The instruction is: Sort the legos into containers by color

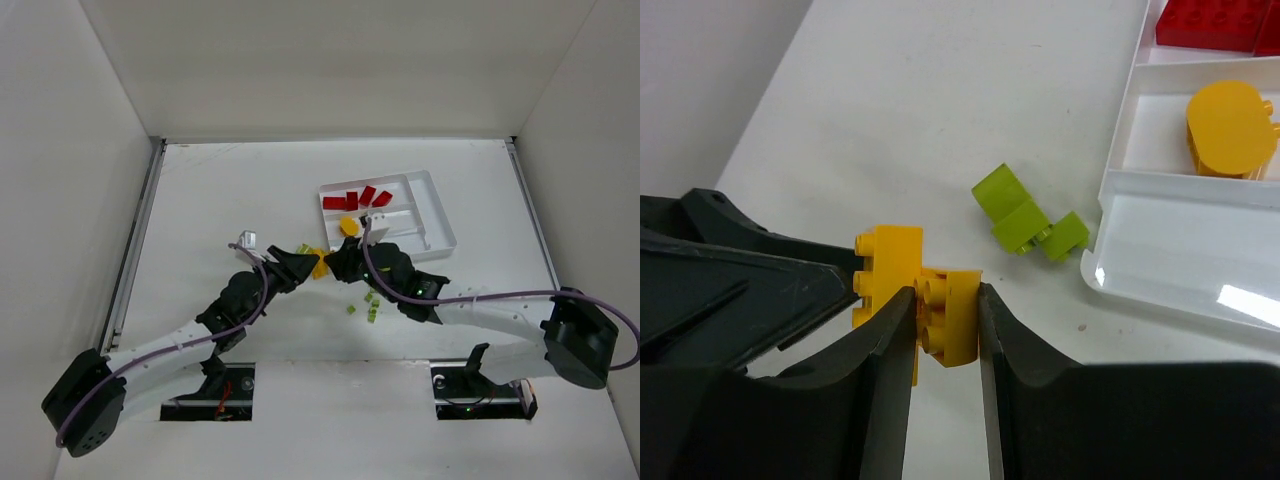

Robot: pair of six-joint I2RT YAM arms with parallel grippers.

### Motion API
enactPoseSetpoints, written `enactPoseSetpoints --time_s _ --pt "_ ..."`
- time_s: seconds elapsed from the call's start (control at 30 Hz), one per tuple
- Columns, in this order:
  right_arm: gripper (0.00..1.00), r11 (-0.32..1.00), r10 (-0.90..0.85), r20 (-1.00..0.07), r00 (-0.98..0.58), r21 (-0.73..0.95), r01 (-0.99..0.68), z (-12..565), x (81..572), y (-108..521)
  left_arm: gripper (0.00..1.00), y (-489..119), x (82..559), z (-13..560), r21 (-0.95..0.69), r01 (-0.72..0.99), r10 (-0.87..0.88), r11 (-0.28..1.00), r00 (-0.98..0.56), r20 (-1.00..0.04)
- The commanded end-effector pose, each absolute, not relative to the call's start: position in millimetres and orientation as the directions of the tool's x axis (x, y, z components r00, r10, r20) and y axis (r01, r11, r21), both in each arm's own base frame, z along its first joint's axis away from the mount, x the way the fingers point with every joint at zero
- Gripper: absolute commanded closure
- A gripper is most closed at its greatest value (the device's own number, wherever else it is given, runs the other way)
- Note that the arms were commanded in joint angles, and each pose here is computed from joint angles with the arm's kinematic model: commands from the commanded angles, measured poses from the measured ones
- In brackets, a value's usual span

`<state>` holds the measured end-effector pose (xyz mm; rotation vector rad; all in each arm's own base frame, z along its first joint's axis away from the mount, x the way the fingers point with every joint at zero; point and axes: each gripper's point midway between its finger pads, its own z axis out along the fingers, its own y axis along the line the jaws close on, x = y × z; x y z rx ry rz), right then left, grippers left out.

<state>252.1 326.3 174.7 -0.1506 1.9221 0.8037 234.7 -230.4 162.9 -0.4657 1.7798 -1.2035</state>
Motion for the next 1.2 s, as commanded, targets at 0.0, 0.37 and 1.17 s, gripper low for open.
enactPoseSetpoints --time_s 0.0,0.37,1.17 --pt "0.70 0.840 0.164 -0.902 -0.400 0.340 -0.422 185 263 326 0.46 -232 244 175 -0.807 0.205 -0.678 0.554 -0.451 -0.580" --pt "0.70 0.851 0.126 -0.912 -0.389 0.301 -0.430 183 259 336 0.56 -244 246 165 -0.774 0.203 -0.633 0.600 -0.470 -0.615" --pt "0.70 0.882 0.178 -0.915 -0.363 0.312 -0.354 188 275 300 0.88 -213 242 169 -0.775 0.191 -0.658 0.602 -0.431 -0.617"
